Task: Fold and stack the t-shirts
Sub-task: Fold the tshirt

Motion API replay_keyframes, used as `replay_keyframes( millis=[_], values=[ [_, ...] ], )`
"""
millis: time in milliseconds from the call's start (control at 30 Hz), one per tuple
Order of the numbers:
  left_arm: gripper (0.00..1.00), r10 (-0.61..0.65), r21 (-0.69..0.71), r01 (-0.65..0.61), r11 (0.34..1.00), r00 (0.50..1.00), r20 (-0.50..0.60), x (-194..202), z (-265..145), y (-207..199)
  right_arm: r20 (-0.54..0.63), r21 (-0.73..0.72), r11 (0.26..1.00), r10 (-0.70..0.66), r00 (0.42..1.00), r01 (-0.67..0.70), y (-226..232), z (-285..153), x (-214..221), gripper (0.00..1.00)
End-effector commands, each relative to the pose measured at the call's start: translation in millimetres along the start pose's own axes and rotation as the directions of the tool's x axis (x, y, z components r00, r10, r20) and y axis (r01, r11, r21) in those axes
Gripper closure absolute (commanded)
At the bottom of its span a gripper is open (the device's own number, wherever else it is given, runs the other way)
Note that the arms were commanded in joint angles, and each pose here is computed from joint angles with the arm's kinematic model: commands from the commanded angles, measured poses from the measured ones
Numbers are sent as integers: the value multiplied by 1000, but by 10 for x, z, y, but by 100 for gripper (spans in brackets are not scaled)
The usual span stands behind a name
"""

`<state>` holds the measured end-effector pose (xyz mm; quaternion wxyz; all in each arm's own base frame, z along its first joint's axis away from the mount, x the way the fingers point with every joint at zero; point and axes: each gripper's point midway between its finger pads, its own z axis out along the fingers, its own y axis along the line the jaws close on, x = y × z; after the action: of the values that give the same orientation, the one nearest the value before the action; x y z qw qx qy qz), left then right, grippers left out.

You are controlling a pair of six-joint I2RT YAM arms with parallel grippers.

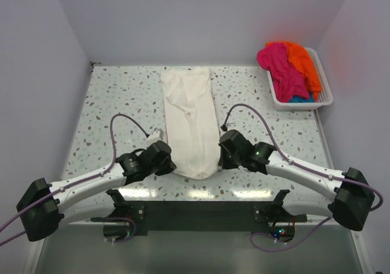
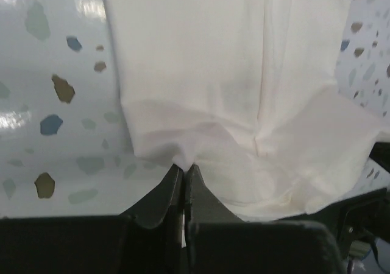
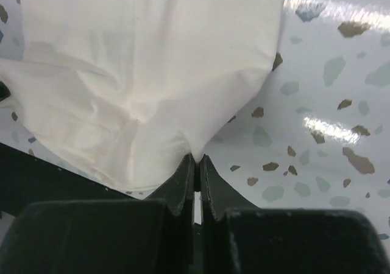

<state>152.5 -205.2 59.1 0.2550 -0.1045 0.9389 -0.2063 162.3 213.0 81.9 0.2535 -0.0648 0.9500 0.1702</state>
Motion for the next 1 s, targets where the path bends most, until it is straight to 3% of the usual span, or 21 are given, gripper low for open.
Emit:
replay_keyframes(
  millis=[0,233,467,667,967],
  values=[
    [100,5,0,-5,1000,990,143,-548,21,-127,95,56,996,-68,993,63,104,27,-505,100],
    [100,-63,6,64,998,953,298,-1279,111,-274,181,96,995,3,983,-21,34,378,-1308,100],
    [100,-119,-36,141,989,925,362,-1764,374,-181,239,102,993,26,971,-52,3,711,-1888,100],
    [100,-140,-53,172,984,915,377,-2097,585,-32,254,102,991,60,965,-88,-78,936,-2143,100],
    [100,-132,28,132,991,918,374,-2488,862,-175,247,106,988,83,965,-112,-228,1109,-2374,100]
  ],
)
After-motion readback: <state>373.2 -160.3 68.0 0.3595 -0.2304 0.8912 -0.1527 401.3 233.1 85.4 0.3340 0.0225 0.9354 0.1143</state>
